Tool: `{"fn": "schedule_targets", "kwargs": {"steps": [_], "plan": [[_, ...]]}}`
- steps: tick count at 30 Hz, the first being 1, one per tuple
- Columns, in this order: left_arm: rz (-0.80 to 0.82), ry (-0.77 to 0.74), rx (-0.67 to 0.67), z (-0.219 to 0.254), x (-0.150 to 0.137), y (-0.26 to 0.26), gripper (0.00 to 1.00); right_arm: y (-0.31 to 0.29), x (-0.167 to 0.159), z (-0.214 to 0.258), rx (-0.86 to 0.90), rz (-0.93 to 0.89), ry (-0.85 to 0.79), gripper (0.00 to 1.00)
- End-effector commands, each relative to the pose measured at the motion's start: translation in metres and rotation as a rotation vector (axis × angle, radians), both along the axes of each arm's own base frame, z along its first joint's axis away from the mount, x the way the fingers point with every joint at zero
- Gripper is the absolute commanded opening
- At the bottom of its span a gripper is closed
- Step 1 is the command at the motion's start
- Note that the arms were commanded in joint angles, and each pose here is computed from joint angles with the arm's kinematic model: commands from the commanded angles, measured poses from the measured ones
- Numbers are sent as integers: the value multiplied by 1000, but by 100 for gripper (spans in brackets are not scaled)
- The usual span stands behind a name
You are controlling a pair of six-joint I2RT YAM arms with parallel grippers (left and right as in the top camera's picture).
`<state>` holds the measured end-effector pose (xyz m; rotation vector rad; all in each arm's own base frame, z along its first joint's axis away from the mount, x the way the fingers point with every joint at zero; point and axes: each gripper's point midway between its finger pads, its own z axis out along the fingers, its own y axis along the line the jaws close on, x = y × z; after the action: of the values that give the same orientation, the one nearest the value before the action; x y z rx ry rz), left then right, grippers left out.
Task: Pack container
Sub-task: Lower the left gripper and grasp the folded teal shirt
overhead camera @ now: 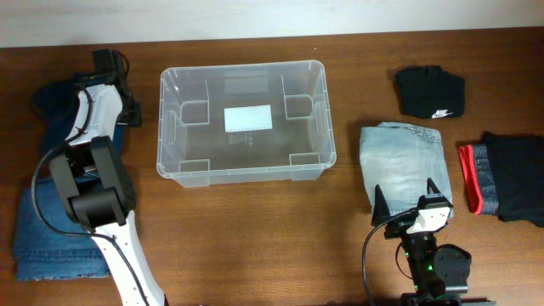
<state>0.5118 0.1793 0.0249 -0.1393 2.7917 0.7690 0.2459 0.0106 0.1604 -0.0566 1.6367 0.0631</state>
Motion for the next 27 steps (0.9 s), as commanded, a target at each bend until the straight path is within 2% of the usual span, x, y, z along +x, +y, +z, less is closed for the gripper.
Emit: {"fn": "schedule_targets", "kwargs": {"steps": [1,6,12,20,27], "plan": [[37,65,38,-28,-11,11,100,1,0,-2,-2,8,-1,99],[58,61,91,-22,-12,19,99,1,0,-2,-2,8,-1,98],[55,62,72,-26,-12,18,99,1,0,-2,-2,8,-1,98],[46,131,40,-58,-21,13,99,1,0,-2,-2,8,-1,98],[56,125,33,-61,-22,15,99,1,0,-2,-2,8,-1,99]]}}
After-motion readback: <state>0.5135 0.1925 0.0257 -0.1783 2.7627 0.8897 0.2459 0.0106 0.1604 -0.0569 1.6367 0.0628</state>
